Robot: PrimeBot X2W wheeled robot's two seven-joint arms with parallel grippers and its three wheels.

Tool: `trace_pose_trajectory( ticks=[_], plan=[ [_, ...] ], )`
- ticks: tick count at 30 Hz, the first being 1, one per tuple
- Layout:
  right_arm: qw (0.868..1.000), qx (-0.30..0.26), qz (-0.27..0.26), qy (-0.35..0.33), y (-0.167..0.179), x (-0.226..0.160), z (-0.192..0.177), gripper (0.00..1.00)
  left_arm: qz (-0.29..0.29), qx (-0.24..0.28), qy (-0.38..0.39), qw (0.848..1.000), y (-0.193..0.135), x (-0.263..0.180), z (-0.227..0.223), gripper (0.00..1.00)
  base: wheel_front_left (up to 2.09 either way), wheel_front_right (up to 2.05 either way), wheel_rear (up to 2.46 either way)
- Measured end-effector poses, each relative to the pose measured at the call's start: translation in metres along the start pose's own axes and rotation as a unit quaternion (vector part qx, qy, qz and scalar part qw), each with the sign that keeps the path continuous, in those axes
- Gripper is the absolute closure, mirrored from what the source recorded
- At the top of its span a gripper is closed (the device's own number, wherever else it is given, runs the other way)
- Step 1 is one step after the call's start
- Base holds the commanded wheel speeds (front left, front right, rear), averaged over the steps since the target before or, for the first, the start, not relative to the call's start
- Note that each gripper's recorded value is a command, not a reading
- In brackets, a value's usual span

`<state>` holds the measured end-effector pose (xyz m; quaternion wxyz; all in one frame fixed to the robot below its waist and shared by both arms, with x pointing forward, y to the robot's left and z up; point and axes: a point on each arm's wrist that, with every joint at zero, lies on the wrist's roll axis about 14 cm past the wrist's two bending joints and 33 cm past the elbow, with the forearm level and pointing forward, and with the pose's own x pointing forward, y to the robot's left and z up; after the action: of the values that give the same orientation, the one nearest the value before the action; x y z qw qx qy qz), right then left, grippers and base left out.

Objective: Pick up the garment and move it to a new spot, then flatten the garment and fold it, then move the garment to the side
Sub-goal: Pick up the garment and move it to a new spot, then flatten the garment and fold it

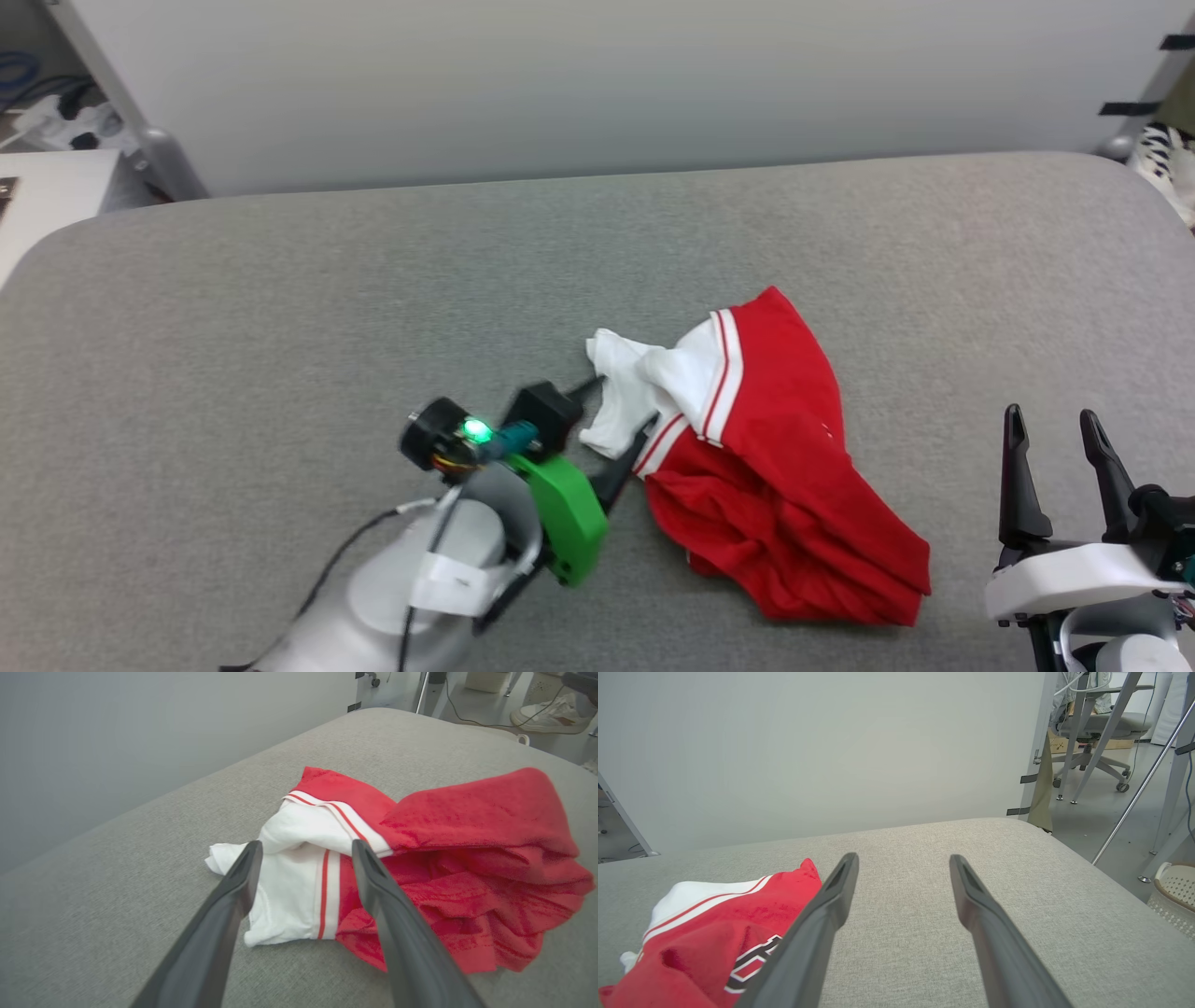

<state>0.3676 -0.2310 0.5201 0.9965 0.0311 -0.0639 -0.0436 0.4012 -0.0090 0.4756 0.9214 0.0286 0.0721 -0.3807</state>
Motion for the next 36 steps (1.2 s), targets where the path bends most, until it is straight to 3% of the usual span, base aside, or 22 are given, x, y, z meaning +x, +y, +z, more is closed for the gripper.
trace_pose_trajectory(
  ticks=[6, 11, 14, 24, 29, 33, 36],
  plan=[
    [0.999, 0.004, 0.034, -0.008, 0.023, 0.009, 0.004, 0.0, 0.137, -0.026, -0.071, 0.988, 0.07, -0.044, 0.037, 0.0, 0.0, 0.0, 0.0],
    [0.998, 0.008, 0.056, -0.012, 0.039, 0.012, 0.006, 0.0, 0.233, -0.089, -0.128, 0.96, 0.096, -0.093, 0.042, 0.0, 0.0, 0.0, 0.0],
    [0.998, 0.008, 0.06, -0.008, 0.042, 0.01, 0.003, 0.0, 0.268, -0.101, -0.142, 0.947, 0.104, -0.115, 0.039, 0.0, 0.0, 0.0, 0.0],
    [0.998, 0.007, 0.067, -0.005, 0.045, 0.008, 0.002, 0.0, 0.286, -0.122, -0.167, 0.936, 0.089, -0.134, 0.029, 0.0, 0.0, 0.0, 0.0],
    [0.997, -0.001, 0.075, -0.006, 0.05, 0.008, 0.002, 0.0, 0.279, -0.111, -0.17, 0.939, 0.086, -0.131, 0.03, 0.0, 0.0, 0.0, 0.0],
    [0.993, -0.018, 0.112, 0.009, 0.074, 0.006, -0.002, 0.0, 0.284, -0.11, -0.174, 0.936, 0.088, -0.133, 0.031, 0.0, 0.0, 0.0, 0.0],
    [0.983, -0.045, 0.168, 0.066, 0.104, 0.006, -0.014, 0.0, 0.289, -0.113, -0.174, 0.935, 0.089, -0.134, 0.029, 0.0, 0.0, 0.0, 0.0]
  ],
)
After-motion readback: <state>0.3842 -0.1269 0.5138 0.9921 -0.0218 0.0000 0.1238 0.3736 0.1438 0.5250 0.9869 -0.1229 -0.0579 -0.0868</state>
